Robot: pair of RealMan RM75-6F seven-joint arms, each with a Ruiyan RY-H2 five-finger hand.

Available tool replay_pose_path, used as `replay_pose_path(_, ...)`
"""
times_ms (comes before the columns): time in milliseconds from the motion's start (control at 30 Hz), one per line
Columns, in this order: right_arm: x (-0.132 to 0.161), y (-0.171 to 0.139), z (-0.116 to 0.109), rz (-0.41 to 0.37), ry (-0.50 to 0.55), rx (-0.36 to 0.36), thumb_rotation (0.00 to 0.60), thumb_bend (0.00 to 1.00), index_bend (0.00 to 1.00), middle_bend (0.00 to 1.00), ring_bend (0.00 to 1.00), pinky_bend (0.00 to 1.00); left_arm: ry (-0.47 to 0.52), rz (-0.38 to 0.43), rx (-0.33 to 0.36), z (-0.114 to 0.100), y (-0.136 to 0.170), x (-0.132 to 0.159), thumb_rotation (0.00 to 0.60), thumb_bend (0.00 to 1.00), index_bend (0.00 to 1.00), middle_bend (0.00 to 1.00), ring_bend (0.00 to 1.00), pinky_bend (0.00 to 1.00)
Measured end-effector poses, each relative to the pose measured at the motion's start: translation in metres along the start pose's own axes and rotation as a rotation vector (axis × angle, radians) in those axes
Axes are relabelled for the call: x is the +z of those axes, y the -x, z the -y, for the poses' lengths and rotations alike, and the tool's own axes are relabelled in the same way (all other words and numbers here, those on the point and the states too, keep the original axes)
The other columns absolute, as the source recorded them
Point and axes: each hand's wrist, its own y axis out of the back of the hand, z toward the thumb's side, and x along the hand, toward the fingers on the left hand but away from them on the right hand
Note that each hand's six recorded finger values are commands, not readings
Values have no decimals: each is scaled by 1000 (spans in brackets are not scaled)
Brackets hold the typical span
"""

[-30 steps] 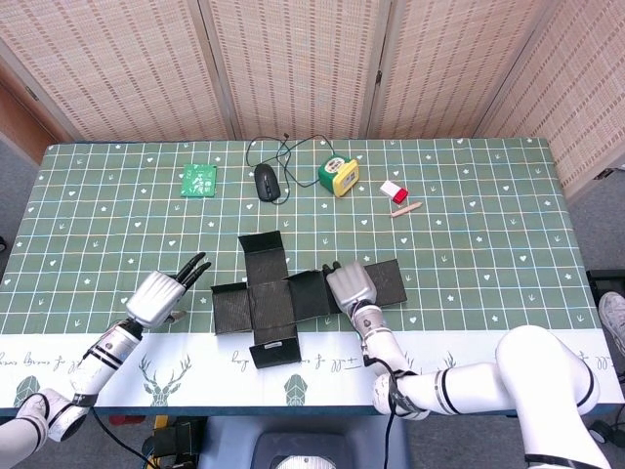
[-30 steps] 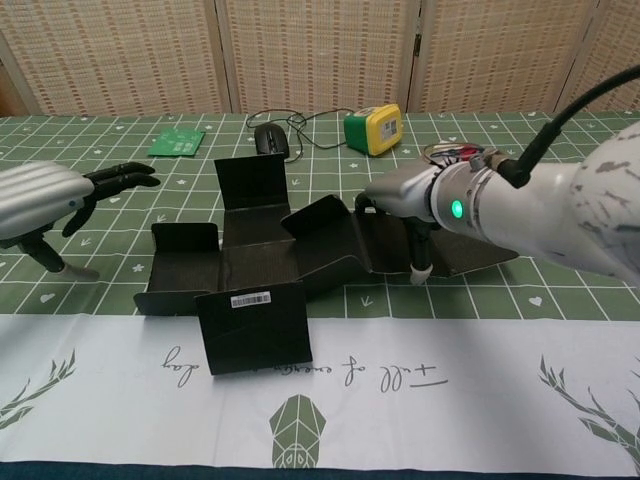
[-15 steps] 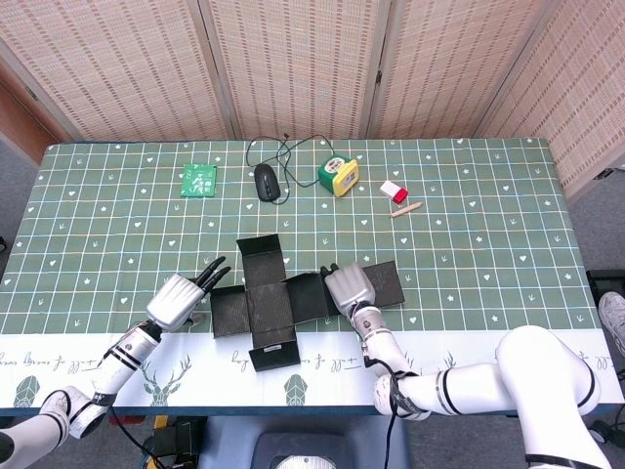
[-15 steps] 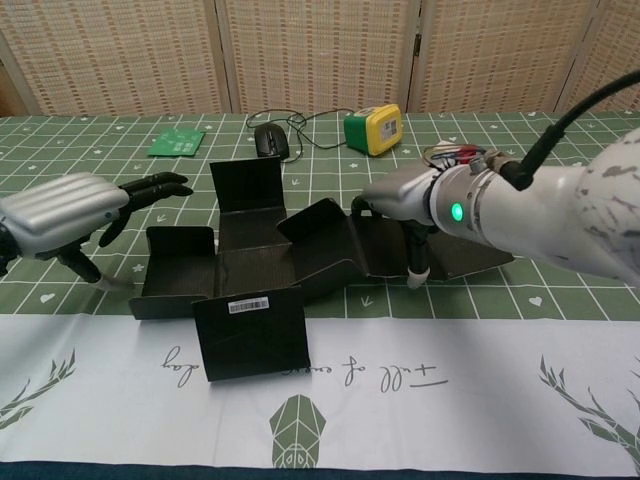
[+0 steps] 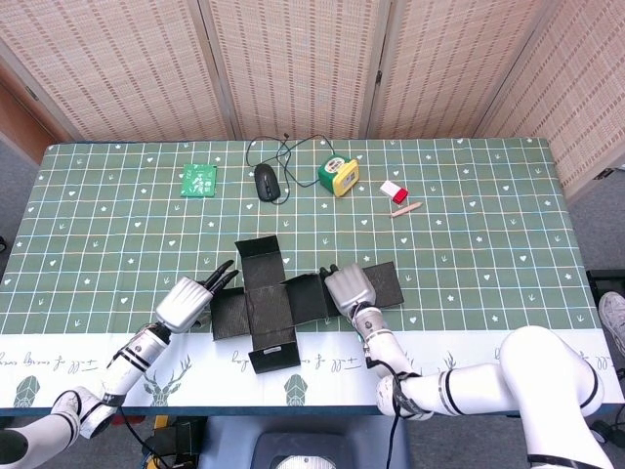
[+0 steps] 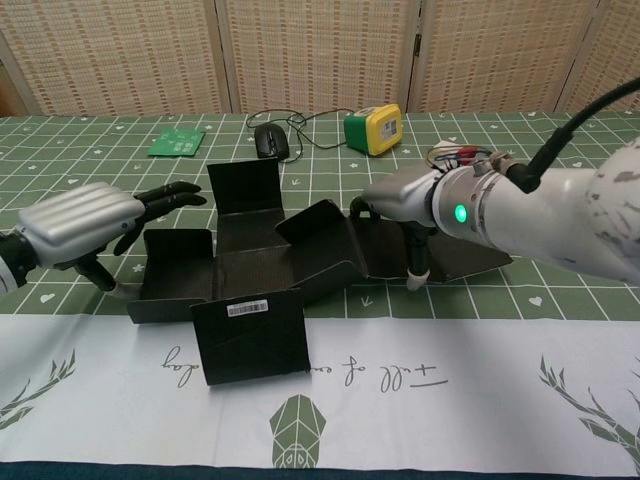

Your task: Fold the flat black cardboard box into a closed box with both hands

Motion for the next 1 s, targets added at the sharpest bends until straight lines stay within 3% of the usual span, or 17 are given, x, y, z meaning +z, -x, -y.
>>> replay_pose_path(400,2,-2,-12,-39,-29,-63,600,258,148,263,793,944,267,-8,50,-15,-3,16,600,94,0,0,634,984)
replay_pose_path(733,6,-11,-44,-134,-186,-155,600,261,164,269,798,944,507,-7,22,-33,4,19,600,95,0,0,627,983)
replay_pose_path(1000,23,-21,-60,-224,-312,-202,600,263,175,275,800,944,618,15,-18,-33,6,25,600,94,0,0,627,982)
